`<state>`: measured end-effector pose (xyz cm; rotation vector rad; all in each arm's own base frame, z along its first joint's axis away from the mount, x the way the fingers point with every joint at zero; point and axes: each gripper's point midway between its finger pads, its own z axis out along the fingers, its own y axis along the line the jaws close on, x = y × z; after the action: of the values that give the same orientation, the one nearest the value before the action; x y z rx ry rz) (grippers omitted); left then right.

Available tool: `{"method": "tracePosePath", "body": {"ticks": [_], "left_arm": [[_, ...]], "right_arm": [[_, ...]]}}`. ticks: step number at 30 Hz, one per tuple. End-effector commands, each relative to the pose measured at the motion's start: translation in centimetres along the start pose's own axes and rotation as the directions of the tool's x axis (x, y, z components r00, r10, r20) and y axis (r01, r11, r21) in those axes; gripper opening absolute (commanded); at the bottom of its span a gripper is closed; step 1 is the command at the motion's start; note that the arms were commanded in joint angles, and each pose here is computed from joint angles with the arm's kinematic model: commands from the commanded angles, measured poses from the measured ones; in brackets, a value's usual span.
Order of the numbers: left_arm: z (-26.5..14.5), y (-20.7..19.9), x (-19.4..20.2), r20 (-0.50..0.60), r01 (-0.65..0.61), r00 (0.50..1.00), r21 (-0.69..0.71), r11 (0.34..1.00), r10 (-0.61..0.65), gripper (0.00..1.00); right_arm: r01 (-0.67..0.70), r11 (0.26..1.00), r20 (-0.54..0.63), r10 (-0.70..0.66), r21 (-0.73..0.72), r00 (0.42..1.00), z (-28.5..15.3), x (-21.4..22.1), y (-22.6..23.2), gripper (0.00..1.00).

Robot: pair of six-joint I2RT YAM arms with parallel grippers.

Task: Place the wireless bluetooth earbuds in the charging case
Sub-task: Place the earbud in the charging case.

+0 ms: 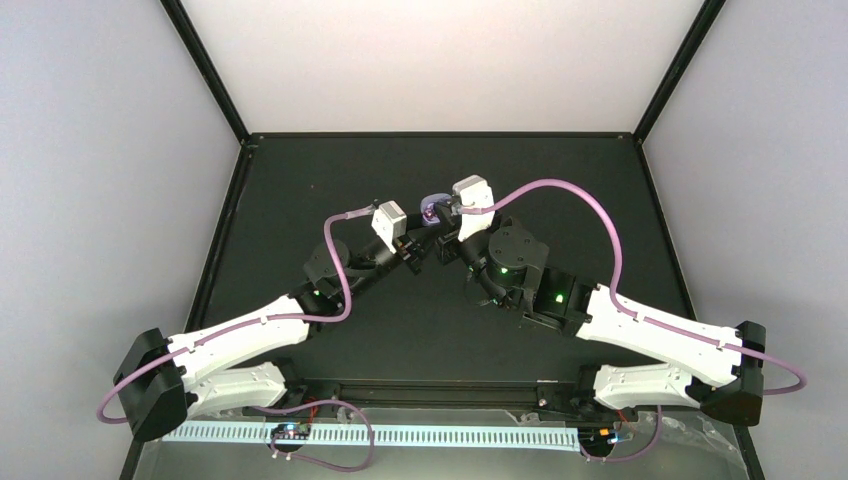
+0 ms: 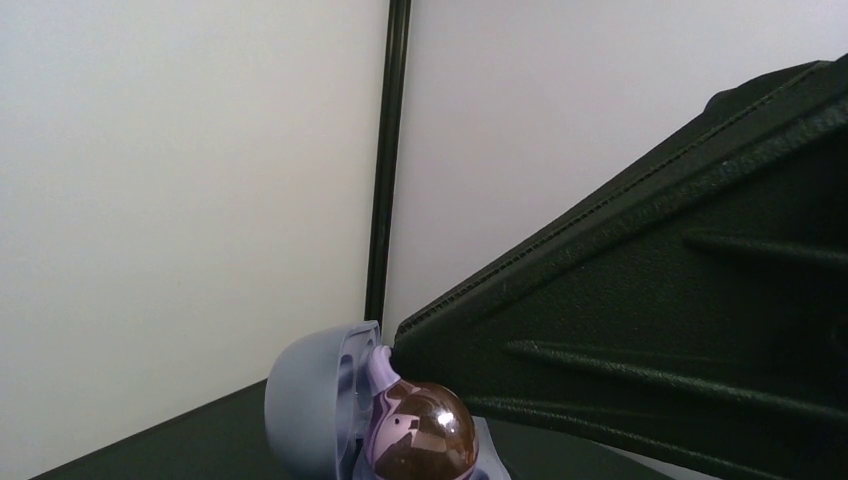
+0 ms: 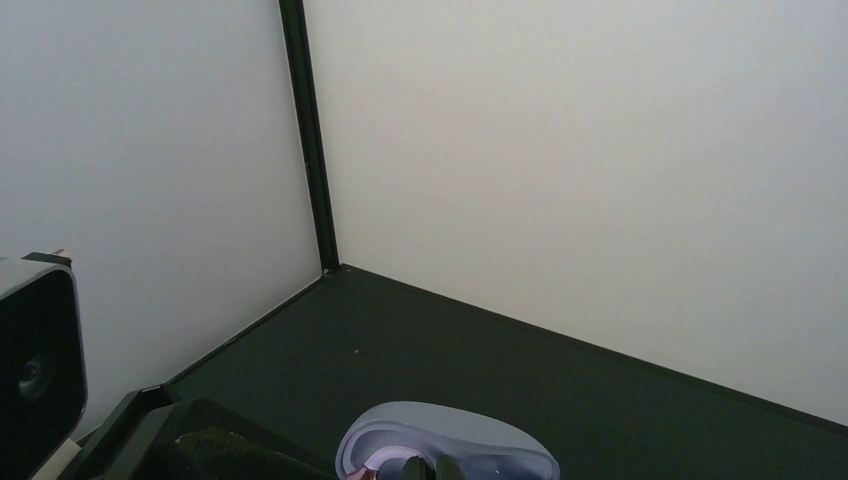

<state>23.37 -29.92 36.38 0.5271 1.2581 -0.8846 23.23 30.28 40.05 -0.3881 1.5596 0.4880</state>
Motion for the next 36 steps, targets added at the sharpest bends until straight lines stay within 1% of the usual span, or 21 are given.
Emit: {"method": "tracePosePath", "body": {"ticks": [1, 10, 14, 21, 36], "left_arm": [[-0.1, -0.8, -4.0, 0.104, 0.000, 0.995, 0.015, 1.000, -0.002, 0.02], [-0.1, -0.8, -4.3, 0.108, -0.001, 0.994, 0.017, 1.000, -0.001, 0.02], [-0.1, -0.8, -4.2, 0.105, 0.002, 0.994, 0.019, 1.000, -0.004, 0.02], [-0.1, -0.8, -3.9, 0.101, 0.006, 0.995, 0.019, 1.000, -0.008, 0.01], [0.0, -0.6, -3.8, 0.101, 0.007, 0.995, 0.009, 1.000, -0.008, 0.02]], "right_arm": [[0.022, 1.000, -0.004, -0.022, 0.007, 1.000, 0.0, -0.2, 0.1, 0.01], [0.031, 1.000, -0.014, -0.031, -0.003, 0.999, -0.1, 0.0, 0.2, 0.01], [0.026, 1.000, -0.008, -0.026, -0.004, 1.000, -0.3, -0.4, 0.1, 0.03], [0.012, 1.000, -0.002, -0.012, -0.016, 1.000, -0.6, -1.1, 0.2, 0.13], [-0.001, 1.000, 0.003, 0.001, -0.002, 1.000, -1.7, -1.8, -0.8, 0.22]]}}
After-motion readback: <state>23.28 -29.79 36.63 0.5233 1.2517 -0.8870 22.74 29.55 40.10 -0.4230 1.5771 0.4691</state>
